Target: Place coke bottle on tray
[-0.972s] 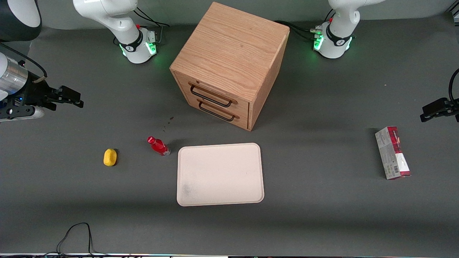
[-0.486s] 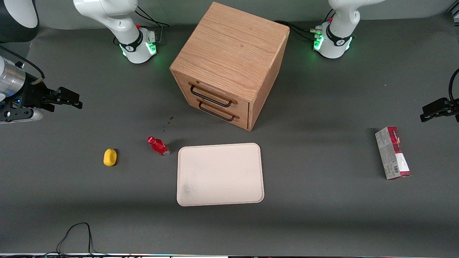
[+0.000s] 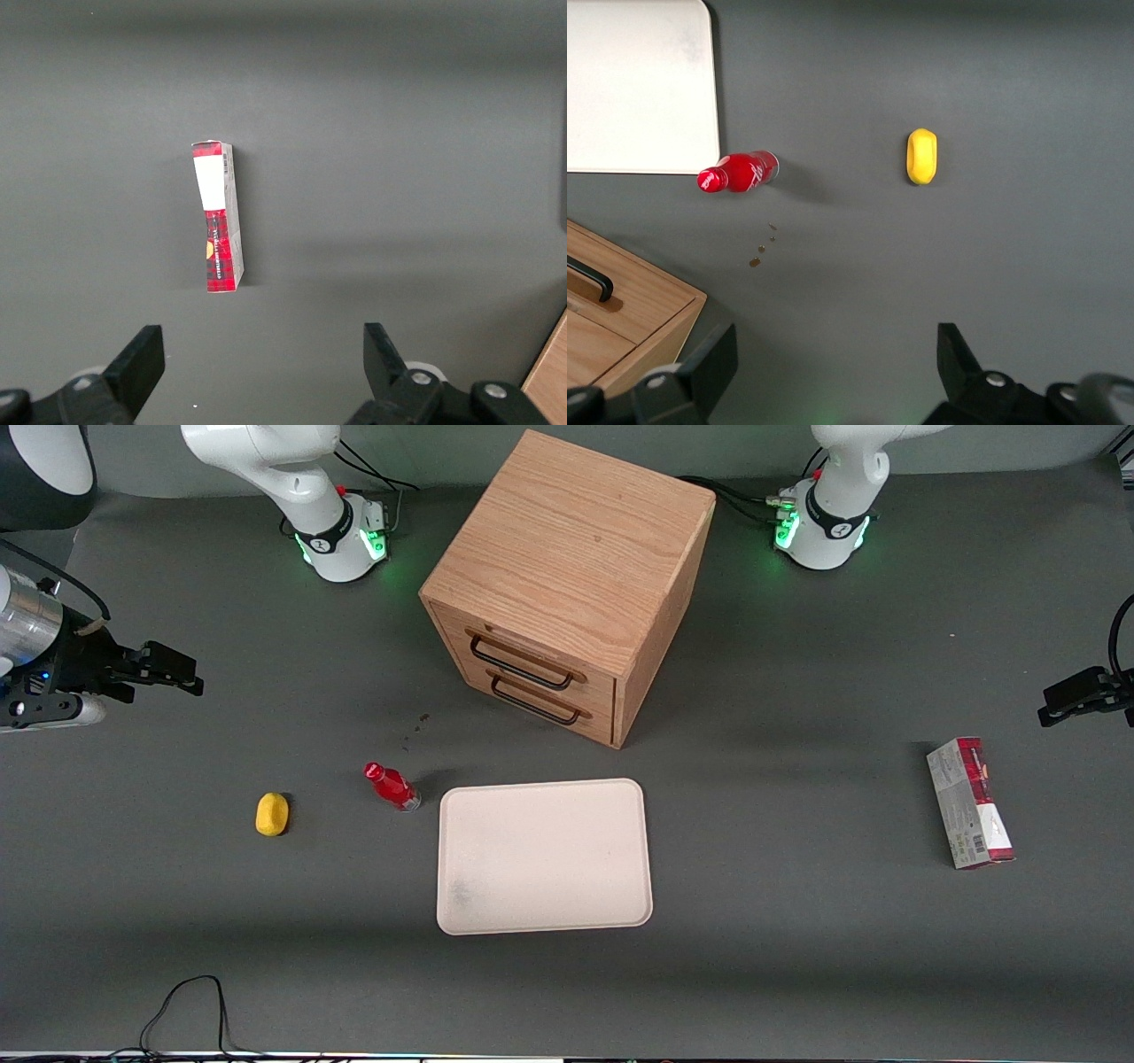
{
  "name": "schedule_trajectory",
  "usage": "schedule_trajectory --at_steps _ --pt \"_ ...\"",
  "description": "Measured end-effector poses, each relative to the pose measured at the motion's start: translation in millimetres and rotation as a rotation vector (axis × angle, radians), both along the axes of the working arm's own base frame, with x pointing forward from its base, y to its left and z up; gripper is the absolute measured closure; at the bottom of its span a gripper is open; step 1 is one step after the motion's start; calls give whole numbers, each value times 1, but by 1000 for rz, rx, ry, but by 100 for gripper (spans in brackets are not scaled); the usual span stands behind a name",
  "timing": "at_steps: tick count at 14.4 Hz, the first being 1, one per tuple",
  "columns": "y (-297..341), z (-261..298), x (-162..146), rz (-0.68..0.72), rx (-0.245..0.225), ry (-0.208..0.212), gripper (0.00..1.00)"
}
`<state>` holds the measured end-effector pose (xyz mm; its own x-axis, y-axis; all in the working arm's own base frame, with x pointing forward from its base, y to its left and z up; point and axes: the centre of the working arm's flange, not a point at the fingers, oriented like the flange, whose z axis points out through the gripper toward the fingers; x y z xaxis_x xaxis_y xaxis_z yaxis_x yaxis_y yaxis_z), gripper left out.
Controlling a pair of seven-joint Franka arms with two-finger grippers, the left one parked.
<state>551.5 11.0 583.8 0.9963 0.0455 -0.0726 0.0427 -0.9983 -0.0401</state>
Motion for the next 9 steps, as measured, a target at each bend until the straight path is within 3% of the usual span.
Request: schedule_trajectory --at_steps 4,9 --pt "13 7 17 -10 -4 18 0" --pt "120 7 42 -115 -16 31 0"
